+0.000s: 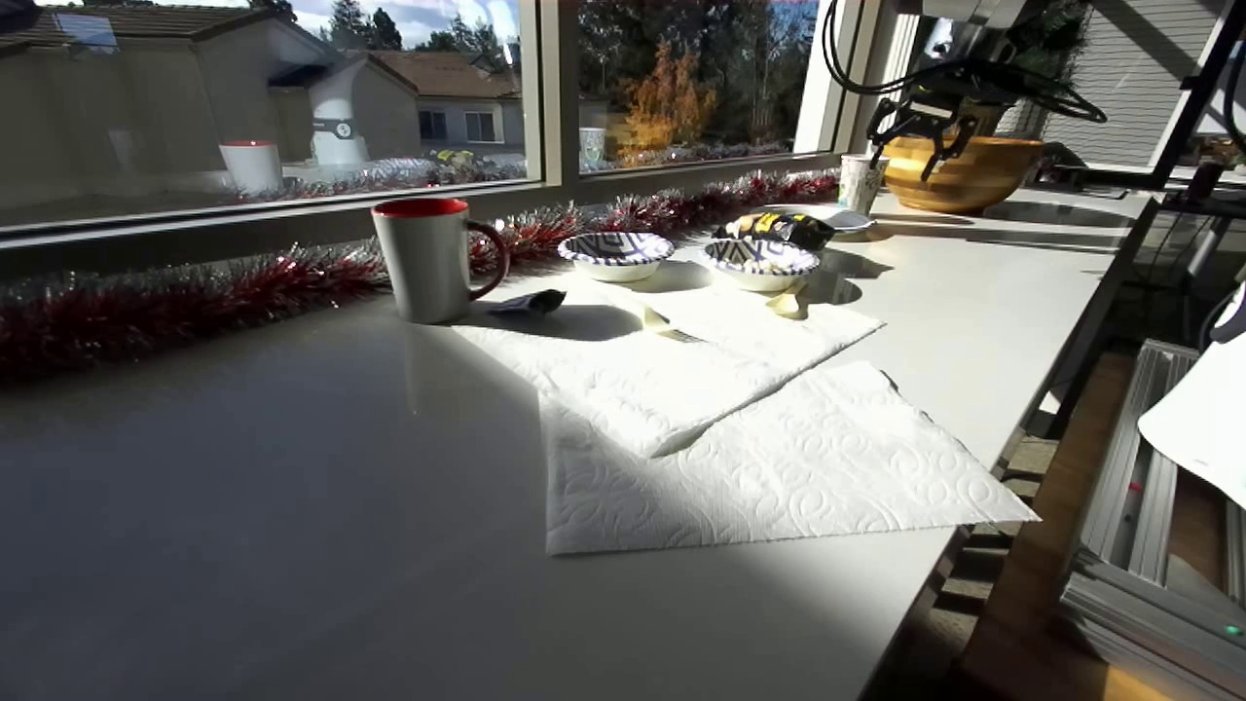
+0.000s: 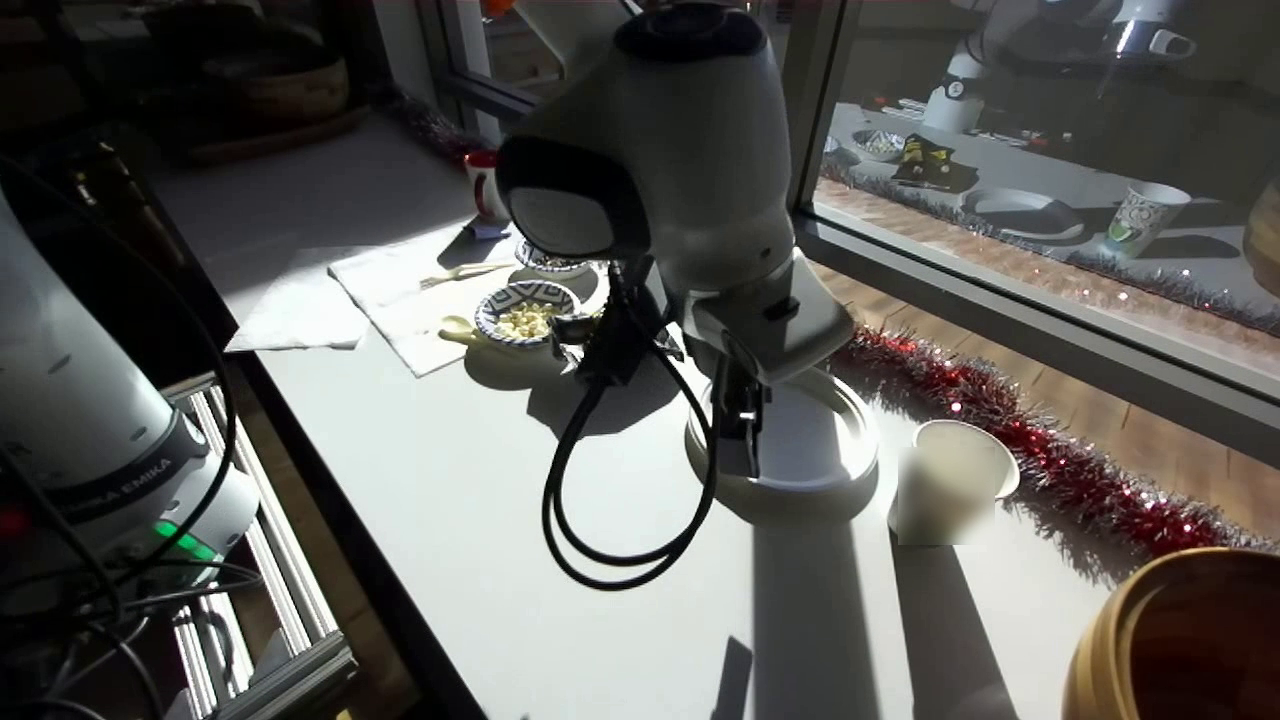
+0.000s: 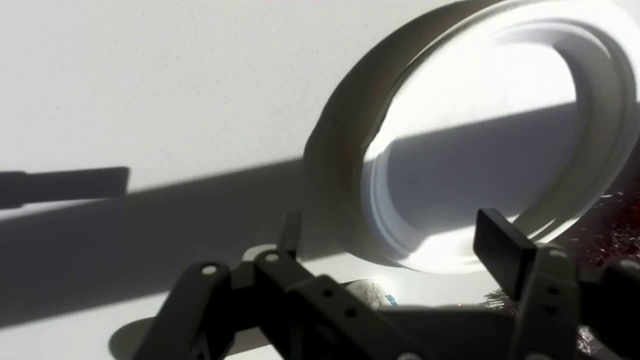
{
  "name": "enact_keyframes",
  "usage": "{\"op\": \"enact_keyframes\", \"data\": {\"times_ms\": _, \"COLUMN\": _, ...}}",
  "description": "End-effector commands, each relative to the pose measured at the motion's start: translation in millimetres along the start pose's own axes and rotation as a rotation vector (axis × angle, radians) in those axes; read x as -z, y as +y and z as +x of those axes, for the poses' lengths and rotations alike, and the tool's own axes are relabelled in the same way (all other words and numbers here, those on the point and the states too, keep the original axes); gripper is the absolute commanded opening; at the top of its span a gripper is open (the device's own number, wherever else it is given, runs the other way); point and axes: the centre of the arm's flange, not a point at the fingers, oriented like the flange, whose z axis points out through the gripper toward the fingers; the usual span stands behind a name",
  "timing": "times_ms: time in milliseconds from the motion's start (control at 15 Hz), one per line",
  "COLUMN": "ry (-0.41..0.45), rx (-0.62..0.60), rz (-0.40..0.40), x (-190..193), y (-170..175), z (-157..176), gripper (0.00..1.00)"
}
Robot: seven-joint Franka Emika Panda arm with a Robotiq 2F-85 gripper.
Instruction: Pour the beans on the plate into the bowl
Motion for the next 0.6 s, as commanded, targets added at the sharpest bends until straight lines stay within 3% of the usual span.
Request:
{"op": "enact_keyframes", "data": {"times_ms": 0, "ry": -0.044, "rx": 0.205, "rz": -0.037, "x": 70, "y": -29, "z": -39, "gripper": 1.00}}
{"op": "enact_keyframes", "data": {"times_ms": 533, "ry": -0.148, "rx": 0.723, "rz": -0.193, "x": 97, "y": -86, "z": -94, "gripper": 1.00}}
